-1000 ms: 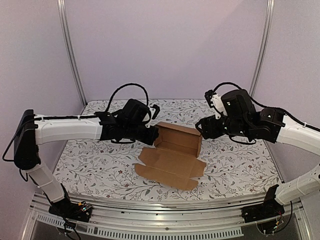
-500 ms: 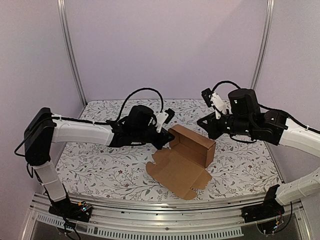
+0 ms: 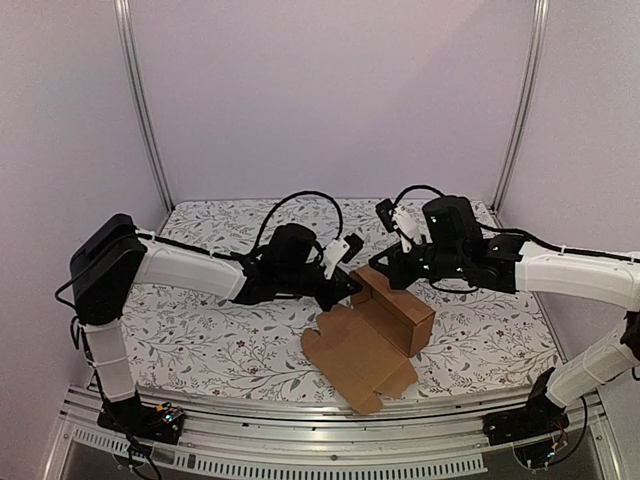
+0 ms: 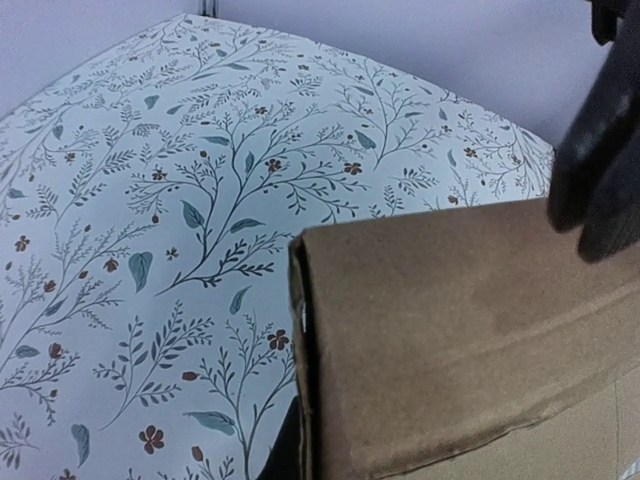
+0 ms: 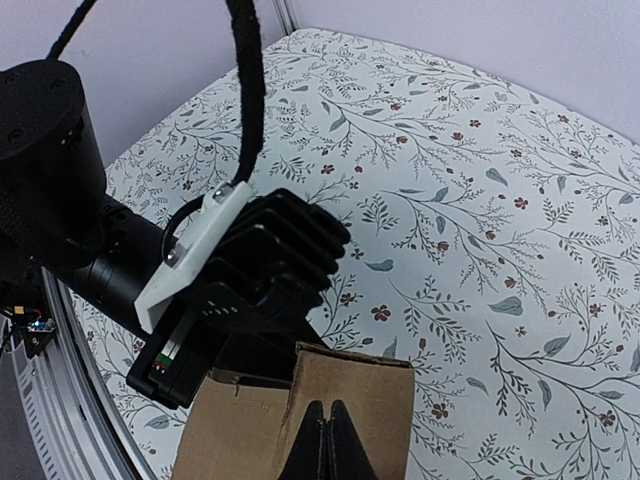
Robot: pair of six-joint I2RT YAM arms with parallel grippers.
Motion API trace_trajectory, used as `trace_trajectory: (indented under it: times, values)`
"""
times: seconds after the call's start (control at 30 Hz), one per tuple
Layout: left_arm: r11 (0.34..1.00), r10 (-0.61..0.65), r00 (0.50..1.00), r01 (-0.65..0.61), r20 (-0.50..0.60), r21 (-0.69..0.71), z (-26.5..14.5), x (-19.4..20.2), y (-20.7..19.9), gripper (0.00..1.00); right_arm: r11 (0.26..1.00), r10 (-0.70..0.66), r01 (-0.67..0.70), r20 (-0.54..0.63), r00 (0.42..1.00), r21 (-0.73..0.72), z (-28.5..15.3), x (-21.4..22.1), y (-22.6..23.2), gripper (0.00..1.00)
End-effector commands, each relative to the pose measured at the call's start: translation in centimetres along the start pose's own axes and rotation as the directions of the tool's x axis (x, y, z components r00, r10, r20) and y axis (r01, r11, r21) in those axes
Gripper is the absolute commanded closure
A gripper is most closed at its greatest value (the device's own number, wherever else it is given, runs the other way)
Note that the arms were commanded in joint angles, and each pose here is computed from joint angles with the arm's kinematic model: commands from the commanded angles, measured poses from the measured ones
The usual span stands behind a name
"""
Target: Fold the paper box
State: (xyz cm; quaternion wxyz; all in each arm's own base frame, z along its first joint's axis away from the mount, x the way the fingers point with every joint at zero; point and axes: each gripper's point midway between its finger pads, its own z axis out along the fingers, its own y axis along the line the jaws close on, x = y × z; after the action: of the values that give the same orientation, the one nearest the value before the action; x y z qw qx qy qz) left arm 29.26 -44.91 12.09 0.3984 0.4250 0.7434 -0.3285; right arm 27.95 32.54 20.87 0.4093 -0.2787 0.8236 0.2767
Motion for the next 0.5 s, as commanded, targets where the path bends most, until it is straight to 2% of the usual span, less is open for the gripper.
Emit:
trace_trajectory:
  times: [0.0, 0.17, 0.47]
  values:
    - [0.998, 0.037, 0.999, -0.038, 0.033, 0.049, 1.0, 0.1, -1.1, 1.00, 1.000, 0.009, -0.008, 0.054, 0.998, -0.025, 1.4, -1.0, 0.1, 1.00]
    - [0.999, 0.044, 0.999, -0.044, 0.022, 0.005, 1.7, 0.8, -0.2, 1.00, 1.000, 0.010, -0.009, 0.031, 0.999, -0.014, 3.3, 0.1, -0.3, 1.00]
    - [0.997, 0.065, 0.998, -0.065, -0.001, -0.034, 2.3, 2.2, 0.0, 1.00, 0.999, 0.032, -0.033, 0.062, 0.998, 0.022, 5.0, 1.1, -1.5, 1.00]
